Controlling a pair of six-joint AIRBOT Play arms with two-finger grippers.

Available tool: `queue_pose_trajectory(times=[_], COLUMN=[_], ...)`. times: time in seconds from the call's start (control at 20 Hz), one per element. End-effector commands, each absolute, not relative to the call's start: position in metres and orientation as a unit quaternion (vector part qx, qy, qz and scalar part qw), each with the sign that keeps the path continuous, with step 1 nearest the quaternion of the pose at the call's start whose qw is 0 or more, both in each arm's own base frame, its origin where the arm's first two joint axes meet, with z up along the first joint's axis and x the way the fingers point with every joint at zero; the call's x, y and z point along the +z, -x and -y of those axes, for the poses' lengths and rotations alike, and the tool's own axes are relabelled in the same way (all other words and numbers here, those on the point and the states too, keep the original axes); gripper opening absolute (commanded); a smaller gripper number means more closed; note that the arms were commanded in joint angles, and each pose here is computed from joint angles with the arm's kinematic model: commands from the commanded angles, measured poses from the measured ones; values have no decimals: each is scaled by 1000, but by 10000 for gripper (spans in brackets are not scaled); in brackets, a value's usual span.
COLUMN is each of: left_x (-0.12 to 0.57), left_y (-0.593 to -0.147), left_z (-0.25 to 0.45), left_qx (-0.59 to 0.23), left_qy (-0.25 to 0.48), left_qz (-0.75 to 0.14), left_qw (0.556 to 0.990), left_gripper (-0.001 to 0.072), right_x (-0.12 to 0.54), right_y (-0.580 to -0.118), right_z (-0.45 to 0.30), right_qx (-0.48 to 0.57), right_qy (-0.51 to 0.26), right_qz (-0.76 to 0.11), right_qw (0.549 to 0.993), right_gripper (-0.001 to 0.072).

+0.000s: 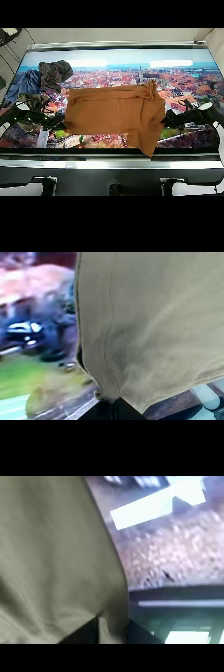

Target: Fold the shirts.

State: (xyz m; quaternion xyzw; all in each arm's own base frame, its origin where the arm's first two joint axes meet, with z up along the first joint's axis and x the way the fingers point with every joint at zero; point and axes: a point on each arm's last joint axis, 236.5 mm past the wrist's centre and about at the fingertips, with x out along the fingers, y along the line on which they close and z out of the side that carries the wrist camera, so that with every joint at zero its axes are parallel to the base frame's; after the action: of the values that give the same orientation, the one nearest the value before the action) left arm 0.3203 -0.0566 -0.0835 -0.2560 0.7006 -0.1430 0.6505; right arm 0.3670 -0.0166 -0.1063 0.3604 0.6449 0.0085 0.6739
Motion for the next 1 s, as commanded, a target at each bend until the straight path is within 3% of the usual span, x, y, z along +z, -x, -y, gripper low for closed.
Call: queue_pose_trajectory(times=[0.0, 0.1, 0.2, 0.3, 0.4, 0.5, 0.6, 0.75, 0.95], left_x=[-79, -61, -2, 111, 273, 440, 553, 604, 612], left_y=[-319, -334, -375, -419, -430, -385, -306, -217, -176], left_z=[58, 55, 51, 43, 37, 34, 32, 47, 56], left_qx=[-148, -153, -166, -175, -169, -146, -107, -106, -107], left_qy=[255, 246, 229, 186, 130, 60, 31, 37, 27], left_qz=[-702, -682, -613, -488, -306, -94, 67, 161, 189], left_qw=[648, 671, 737, 835, 928, 983, 992, 981, 976], left_gripper=[29, 28, 27, 27, 27, 28, 27, 28, 28], right_x=[-109, -78, -9, 115, 304, 491, 594, 615, 602], right_y=[-388, -394, -414, -448, -450, -377, -272, -183, -149], right_z=[12, 7, 9, 23, 35, 33, 14, -11, -2], right_qx=[-1, 46, 98, 108, 83, 39, 9, -3, -54], right_qy=[-361, -337, -280, -207, -114, -33, 15, 25, 43], right_qz=[-626, -623, -581, -451, -216, 45, 206, 243, 221], right_qw=[691, 704, 758, 862, 966, 998, 978, 970, 973], right_gripper=[42, 40, 40, 40, 40, 40, 40, 40, 40])
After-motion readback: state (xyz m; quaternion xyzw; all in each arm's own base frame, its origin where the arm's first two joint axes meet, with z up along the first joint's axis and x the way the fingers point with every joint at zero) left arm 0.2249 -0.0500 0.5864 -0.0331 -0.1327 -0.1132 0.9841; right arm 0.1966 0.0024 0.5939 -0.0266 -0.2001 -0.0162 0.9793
